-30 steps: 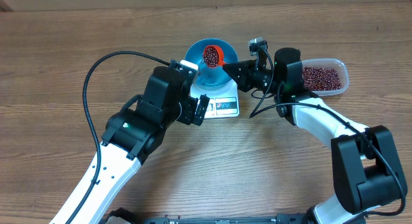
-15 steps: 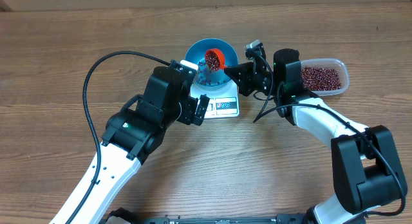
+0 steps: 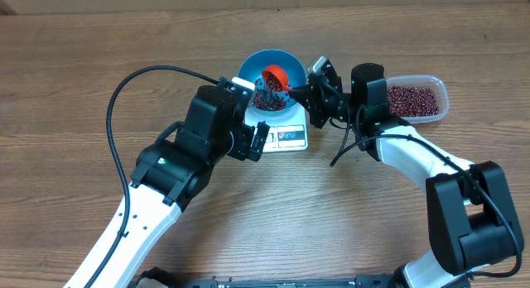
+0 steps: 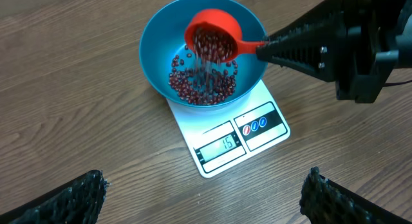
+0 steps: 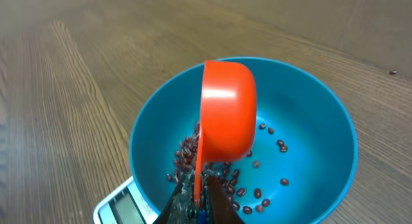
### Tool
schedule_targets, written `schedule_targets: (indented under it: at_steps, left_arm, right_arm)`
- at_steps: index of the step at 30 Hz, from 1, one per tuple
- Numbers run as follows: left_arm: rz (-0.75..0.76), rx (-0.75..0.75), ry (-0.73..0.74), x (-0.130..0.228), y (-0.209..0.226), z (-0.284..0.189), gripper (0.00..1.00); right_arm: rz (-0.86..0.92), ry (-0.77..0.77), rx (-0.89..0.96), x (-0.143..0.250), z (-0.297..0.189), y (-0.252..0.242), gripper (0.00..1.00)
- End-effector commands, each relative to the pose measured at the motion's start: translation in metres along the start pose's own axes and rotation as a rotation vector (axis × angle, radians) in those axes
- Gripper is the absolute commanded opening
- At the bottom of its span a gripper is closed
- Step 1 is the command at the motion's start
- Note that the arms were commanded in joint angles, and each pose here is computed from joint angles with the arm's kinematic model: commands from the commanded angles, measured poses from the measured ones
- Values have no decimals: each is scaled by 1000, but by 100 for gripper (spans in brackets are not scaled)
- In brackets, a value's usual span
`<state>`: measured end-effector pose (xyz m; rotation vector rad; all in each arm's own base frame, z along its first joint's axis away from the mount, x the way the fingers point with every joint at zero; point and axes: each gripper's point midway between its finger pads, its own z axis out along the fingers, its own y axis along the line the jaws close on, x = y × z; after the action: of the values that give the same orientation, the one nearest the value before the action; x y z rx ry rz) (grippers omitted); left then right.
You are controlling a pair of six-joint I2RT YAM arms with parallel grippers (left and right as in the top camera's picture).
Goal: Scoop item into bowl and weigh 150g on scale
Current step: 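Tilt the scoop to pour beans into the teal bowl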
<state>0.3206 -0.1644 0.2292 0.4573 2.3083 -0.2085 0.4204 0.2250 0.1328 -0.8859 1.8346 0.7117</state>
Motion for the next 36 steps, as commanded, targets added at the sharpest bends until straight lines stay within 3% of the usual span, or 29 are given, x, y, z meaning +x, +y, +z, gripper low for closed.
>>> schedule_targets:
  at_steps: [1, 7, 19, 26, 30, 36]
  left_arm:
    - [0, -10, -28, -11, 2, -4, 99]
    - [0, -10, -27, -11, 2, -4, 100]
    - [0, -10, -27, -11, 2, -4, 99]
    - [0, -10, -27, -11, 2, -4, 100]
    - [0, -10, -27, -11, 2, -4, 100]
    - [0, -10, -27, -11, 2, -4, 100]
  right_arm:
    - [-148, 10, -14, 2, 1, 3, 4]
    - [-325, 7, -14, 1, 1, 2, 4]
    - [-426, -76, 27, -23, 0, -3, 4]
    - [-373, -83, 28, -25, -1, -3, 4]
    - [-211, -134, 46, -48, -14, -4, 4]
    - [-146, -144, 47, -72, -39, 10, 4]
